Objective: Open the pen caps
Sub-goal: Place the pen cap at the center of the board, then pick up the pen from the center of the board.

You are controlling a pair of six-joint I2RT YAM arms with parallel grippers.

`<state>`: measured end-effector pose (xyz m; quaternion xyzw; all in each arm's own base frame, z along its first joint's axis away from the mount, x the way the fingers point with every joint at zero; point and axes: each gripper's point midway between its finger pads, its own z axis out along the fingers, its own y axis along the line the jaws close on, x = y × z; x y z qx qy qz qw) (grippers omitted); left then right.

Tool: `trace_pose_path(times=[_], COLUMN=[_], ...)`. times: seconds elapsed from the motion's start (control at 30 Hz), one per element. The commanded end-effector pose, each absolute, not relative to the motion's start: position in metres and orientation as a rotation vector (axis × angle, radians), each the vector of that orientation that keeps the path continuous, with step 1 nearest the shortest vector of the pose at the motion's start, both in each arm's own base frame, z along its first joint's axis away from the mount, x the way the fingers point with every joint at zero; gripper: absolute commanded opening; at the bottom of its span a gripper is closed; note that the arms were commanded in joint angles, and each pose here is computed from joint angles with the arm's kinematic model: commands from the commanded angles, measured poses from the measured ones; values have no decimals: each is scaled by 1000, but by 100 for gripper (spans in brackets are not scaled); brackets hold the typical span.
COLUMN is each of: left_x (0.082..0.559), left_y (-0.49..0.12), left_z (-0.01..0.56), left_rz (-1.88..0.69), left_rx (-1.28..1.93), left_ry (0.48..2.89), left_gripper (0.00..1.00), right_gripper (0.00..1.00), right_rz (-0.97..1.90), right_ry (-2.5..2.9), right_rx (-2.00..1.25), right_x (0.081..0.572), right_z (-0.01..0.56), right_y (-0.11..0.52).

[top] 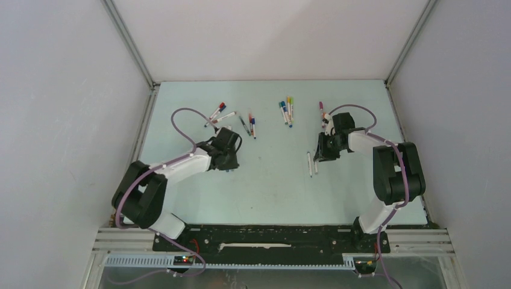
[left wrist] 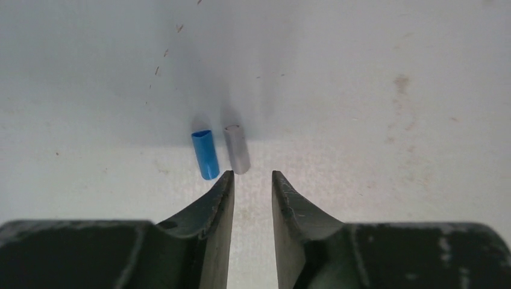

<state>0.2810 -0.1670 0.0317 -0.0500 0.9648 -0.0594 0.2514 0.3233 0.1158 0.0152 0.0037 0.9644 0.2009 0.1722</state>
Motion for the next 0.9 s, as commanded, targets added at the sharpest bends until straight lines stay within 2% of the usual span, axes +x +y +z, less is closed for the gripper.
trace_pose_path(times=[0.0,0.2,0.33,0.47,0.57,0.73,0.87], left_x=[298,294,290,283,279,276,271], left_y=[-185,-181,-177,-173,-164,-145,-145], left_z=[95,143,173,204,213,204,195], left_rz=[-335,-445,-515,-628,-653,-650,-657], left_rx=[-124,-136,-136,-152,-179,-319,-309], left_ry=[2459,2280,2143,1949,1844,1779,1803], left_gripper=[35,51,56,76,97,100,100], right_gripper=[29,33,38,40,42,45,47], right_rz=[586,690,814,968,974,860,686], right_ry=[2702,2639,2532,2378,2322,2308,2357], right_rx=[-42,-177,-390,-565,-553,-553,-450], right_x=[334,333,329,319,324,349,391], right_z=[26,51,82,115,127,135,136], right_y=[120,130,136,128,112,95,73])
